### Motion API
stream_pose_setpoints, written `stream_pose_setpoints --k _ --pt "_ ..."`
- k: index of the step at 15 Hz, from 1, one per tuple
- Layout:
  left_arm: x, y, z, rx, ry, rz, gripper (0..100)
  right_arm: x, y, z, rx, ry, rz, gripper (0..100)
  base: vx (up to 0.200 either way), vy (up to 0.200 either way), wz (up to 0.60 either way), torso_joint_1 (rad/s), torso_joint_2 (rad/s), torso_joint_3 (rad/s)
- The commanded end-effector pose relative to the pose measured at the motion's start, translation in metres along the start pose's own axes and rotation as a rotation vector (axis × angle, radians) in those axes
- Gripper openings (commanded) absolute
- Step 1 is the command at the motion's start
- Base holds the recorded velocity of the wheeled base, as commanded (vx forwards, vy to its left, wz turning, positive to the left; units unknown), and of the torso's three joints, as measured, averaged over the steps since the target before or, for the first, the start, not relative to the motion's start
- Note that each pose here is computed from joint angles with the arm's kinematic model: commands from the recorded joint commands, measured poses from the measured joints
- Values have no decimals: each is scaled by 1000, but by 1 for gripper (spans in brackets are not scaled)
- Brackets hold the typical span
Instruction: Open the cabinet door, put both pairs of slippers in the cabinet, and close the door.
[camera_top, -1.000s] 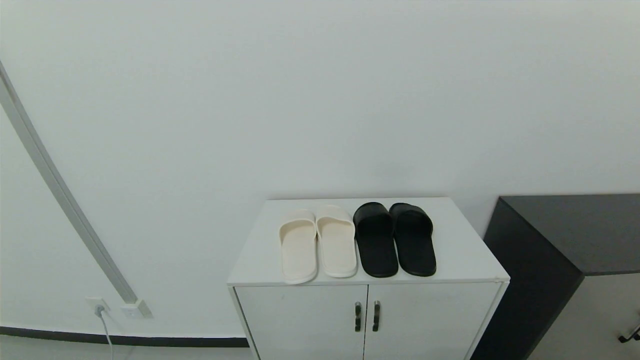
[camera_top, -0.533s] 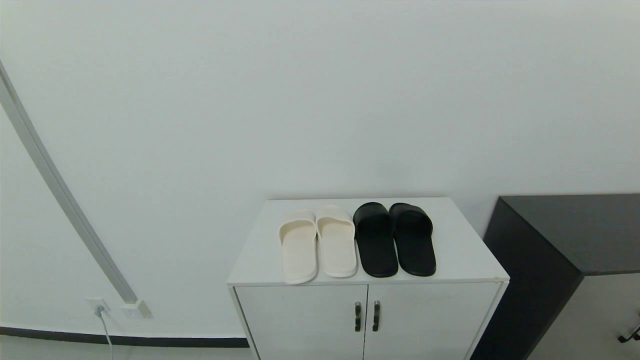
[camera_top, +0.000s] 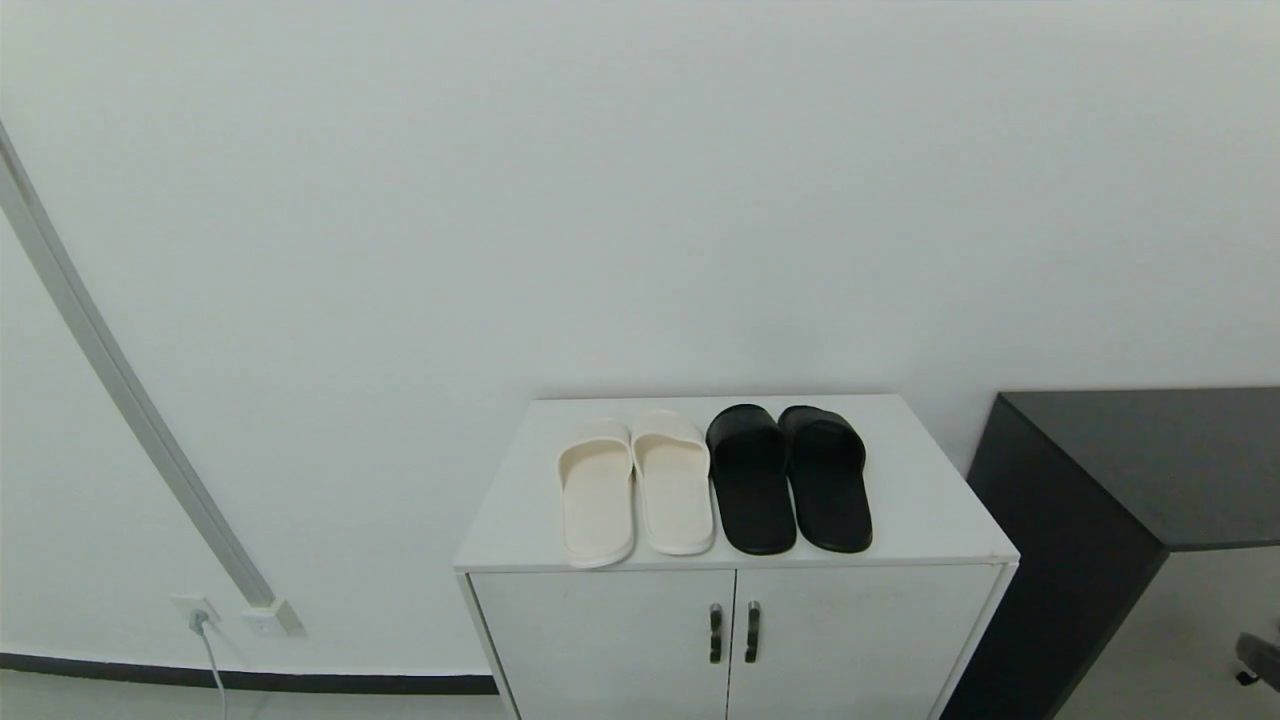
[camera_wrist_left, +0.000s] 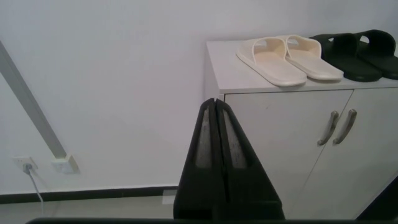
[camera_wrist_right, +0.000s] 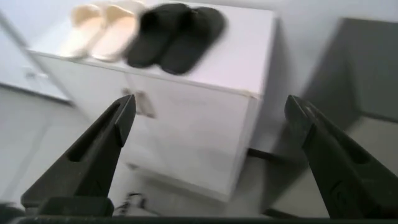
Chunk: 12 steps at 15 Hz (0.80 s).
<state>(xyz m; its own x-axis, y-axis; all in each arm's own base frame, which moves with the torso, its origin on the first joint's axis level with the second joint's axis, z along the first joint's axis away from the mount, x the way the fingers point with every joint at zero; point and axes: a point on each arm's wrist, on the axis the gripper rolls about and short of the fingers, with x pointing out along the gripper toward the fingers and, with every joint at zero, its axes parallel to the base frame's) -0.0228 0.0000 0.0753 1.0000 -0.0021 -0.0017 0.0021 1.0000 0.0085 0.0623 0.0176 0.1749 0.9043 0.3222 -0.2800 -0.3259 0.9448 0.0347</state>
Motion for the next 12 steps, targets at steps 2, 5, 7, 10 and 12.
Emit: stream_pose_setpoints --k 2,5,7,10,12 --pt "0 0 0 -1 1 -1 0 64 47 42 56 139 127 100 0 0 0 0 0 0" --pt "0 0 0 -1 1 -1 0 106 92 56 92 189 138 100 0 0 0 0 0 0" --pt "0 0 0 -2 1 -1 0 147 112 51 95 193 82 100 0 0 0 0 0 0" --pt "0 0 0 -5 1 1 0 207 134 30 105 134 -38 100 0 0 0 0 0 0" --pt "0 0 0 -5 1 -1 0 241 143 20 110 98 -115 100 0 0 0 0 0 0"
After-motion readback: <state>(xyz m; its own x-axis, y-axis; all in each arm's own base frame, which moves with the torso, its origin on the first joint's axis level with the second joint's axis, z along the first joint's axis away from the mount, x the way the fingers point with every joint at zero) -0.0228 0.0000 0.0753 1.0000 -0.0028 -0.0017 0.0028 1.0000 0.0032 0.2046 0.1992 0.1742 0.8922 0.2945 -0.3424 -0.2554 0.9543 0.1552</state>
